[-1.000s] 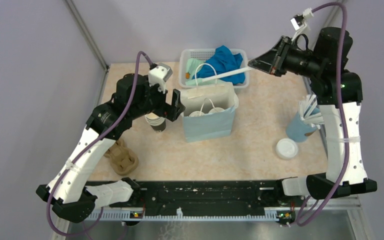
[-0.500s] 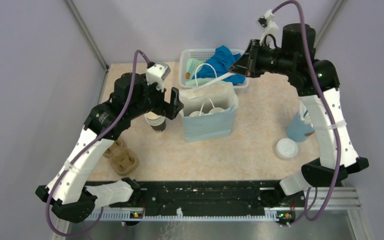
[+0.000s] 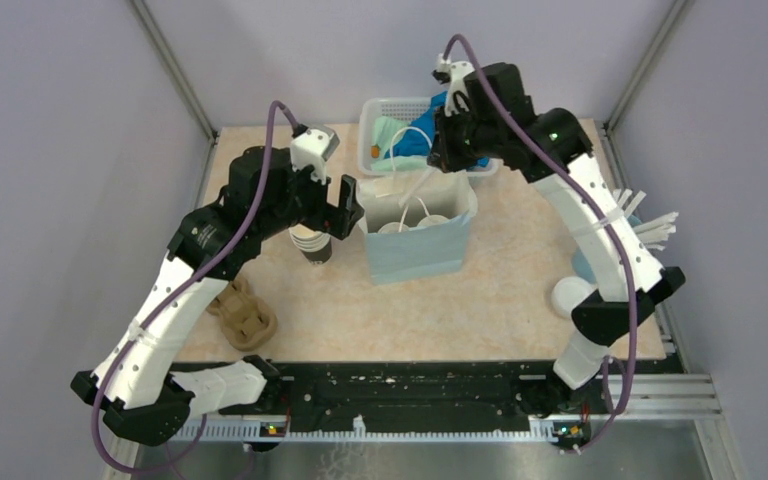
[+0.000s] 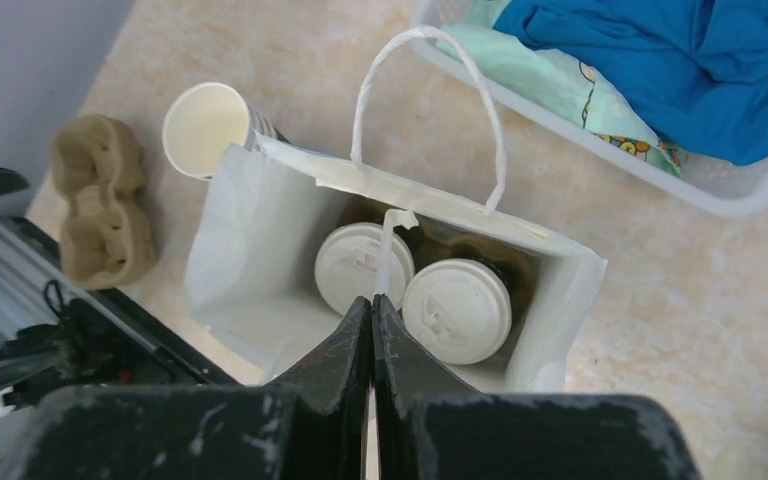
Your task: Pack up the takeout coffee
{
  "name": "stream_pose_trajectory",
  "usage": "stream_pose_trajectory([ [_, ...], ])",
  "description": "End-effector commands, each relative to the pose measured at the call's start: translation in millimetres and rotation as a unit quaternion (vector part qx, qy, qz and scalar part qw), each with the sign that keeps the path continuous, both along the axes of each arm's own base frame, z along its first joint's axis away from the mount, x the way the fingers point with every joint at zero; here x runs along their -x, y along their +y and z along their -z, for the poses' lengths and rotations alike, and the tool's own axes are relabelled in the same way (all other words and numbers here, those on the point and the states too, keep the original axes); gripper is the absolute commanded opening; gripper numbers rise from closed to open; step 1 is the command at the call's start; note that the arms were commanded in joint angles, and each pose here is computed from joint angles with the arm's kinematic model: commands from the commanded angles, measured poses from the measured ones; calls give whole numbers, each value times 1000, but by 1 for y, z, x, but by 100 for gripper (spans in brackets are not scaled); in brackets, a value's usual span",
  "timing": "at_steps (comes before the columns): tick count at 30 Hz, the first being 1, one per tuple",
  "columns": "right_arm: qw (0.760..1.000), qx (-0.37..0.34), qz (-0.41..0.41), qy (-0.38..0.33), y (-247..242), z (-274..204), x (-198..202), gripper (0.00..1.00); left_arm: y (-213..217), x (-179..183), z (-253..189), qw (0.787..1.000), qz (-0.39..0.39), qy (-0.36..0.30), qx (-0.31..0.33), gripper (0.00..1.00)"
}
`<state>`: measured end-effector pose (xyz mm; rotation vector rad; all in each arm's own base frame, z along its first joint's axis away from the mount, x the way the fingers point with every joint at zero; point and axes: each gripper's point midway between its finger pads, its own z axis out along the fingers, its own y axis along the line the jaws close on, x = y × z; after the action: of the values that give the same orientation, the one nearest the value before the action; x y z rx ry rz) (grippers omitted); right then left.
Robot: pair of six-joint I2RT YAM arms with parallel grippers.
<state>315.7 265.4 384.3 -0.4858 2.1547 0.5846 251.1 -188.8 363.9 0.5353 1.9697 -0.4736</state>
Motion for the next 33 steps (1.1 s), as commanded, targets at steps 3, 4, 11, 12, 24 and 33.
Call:
stream_pose_trajectory([
  [3, 995, 94, 12, -44, 6, 20, -18, 0, 12, -2, -15, 999, -26, -25, -5, 97],
  [4, 994, 102, 10, -42, 8, 26, -20, 0, 12, -3, -14, 999, -27, -24, -7, 97],
  [11, 988, 151, -3, -16, 18, 65, -33, 4, 18, -5, -12, 999, -38, -25, -17, 97],
  [12, 988, 154, -4, -10, 20, 69, -35, 7, 17, -5, -13, 999, -38, -25, -17, 97],
  [24, 973, 85, 211, -47, -90, -9, -14, 70, 7, -3, -13, 1000, -8, -28, -4, 97],
  [33, 870, 29, 490, 39, -295, 64, 46, 68, 2, 8, -6, 1000, 13, -25, 4, 98],
])
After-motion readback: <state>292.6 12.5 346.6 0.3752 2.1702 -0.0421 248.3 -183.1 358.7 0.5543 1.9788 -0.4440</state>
